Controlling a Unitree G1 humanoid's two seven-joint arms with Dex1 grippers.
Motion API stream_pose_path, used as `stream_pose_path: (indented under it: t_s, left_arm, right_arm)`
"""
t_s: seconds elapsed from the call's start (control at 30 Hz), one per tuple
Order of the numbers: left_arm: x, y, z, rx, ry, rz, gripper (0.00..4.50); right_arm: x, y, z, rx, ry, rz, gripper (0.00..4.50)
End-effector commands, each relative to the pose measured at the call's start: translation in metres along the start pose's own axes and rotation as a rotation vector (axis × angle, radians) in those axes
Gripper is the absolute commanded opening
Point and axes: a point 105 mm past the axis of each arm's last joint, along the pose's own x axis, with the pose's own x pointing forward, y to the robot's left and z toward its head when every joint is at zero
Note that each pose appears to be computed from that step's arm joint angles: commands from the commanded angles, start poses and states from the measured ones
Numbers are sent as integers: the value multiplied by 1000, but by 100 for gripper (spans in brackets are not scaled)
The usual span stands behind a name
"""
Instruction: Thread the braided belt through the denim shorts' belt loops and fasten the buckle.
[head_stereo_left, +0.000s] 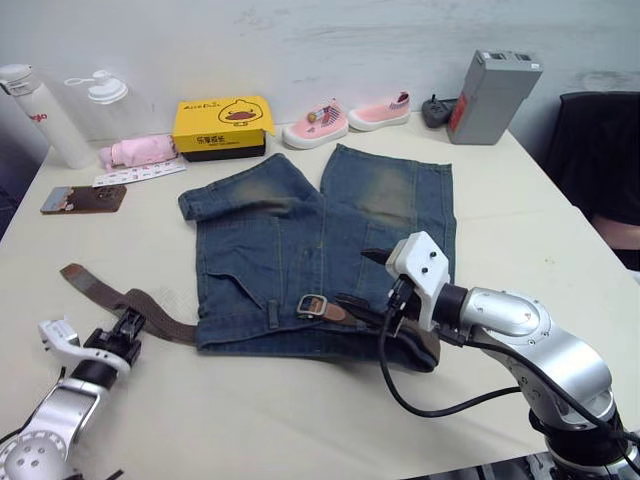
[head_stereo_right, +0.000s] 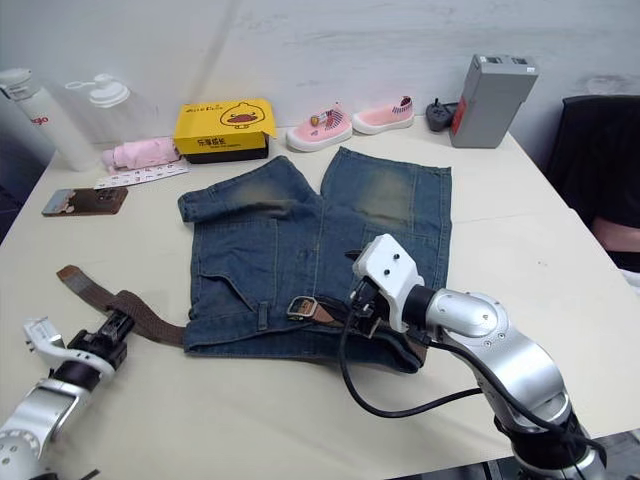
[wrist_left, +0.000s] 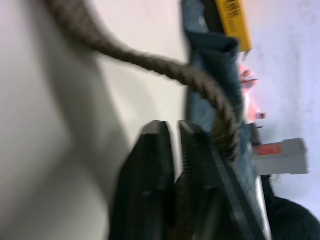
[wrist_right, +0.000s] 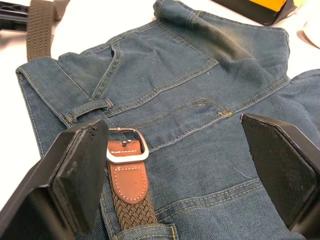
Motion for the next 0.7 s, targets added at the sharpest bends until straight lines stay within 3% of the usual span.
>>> stream_pose_path:
  t_s: [0.03,0.17,0.2,0.5,0.6,0.7]
  left_arm:
    - [-20,17,18,53,-26,73,240]
    - [-28,24,23,35,-34,70,415]
    - [-29,25,23,40,-28,70,442]
    - [-44,38,32,-5,-43,92,442]
    - [-39,34,35,-65,-54,71,442]
    - [-25,32,28,-145,1,94,442]
  right_arm:
    - [0,0,8,-23,-24,-7,450]
    - [0,-1,7,-25,-18,-7,450]
    - [0,-1,6,-24,-15,-7,450]
    - [1,-2,6,-18,-18,-7,450]
    - [1,-3,6,-22,-18,-9,450]
    - [1,-5,8,-28,-22,-12,450]
